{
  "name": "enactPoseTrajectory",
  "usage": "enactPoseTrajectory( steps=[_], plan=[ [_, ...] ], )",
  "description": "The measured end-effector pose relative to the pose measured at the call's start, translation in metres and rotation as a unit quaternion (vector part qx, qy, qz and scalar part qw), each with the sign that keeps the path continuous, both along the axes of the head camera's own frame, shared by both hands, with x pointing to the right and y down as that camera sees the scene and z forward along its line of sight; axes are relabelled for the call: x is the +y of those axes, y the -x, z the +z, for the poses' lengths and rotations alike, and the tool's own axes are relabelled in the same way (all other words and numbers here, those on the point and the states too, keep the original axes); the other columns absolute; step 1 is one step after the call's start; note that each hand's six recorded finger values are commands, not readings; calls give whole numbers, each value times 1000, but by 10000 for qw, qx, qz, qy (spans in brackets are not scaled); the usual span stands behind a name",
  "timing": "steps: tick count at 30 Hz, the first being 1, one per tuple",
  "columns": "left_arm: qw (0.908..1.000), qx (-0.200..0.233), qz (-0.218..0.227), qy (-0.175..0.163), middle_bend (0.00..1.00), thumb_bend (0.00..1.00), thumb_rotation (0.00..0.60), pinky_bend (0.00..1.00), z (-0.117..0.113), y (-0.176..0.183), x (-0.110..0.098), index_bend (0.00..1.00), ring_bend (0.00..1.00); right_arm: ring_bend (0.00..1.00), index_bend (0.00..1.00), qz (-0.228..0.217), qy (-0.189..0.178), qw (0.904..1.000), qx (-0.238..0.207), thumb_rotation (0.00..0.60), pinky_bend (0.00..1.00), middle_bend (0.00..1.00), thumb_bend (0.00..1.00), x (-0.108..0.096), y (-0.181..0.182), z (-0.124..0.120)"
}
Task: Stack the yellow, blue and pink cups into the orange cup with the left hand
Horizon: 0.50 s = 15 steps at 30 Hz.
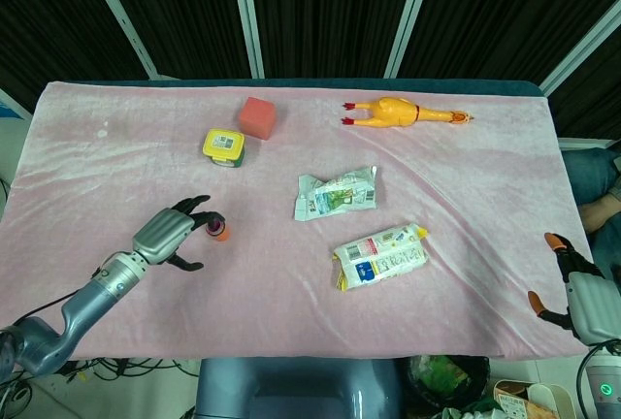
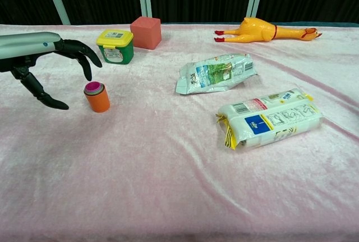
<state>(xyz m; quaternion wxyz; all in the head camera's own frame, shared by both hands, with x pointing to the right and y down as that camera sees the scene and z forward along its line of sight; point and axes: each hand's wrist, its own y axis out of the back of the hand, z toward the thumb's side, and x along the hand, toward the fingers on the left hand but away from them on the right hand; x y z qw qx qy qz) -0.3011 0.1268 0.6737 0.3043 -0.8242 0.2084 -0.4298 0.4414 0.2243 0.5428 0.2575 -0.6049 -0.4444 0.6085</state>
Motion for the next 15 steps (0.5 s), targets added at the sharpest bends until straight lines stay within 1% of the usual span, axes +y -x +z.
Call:
enactPoseTrajectory(
  steps=[4, 8, 11, 15],
  plan=[
    [10000, -60, -55, -2, 332, 101, 600, 129, 3, 5, -1, 230, 0, 161, 71, 3, -6, 10000, 8, 600, 214, 63, 269, 0, 0, 0],
    [9999, -91, -77, -93, 261, 101, 600, 123, -1, 10, -2, 212, 0, 161, 71, 1, -10, 10000, 10, 600, 214, 63, 269, 0, 0, 0],
    [9991, -141, -158, -377, 210, 101, 600, 113, -13, 21, -5, 180, 0, 161, 71, -28, -23, 10000, 23, 600, 214, 63, 268, 0, 0, 0],
    [9931, -405, -389, -1029, 166, 101, 600, 110, -46, 51, -3, 161, 0, 161, 69, -63, -44, 10000, 56, 600, 214, 63, 269, 0, 1, -1]
  ],
)
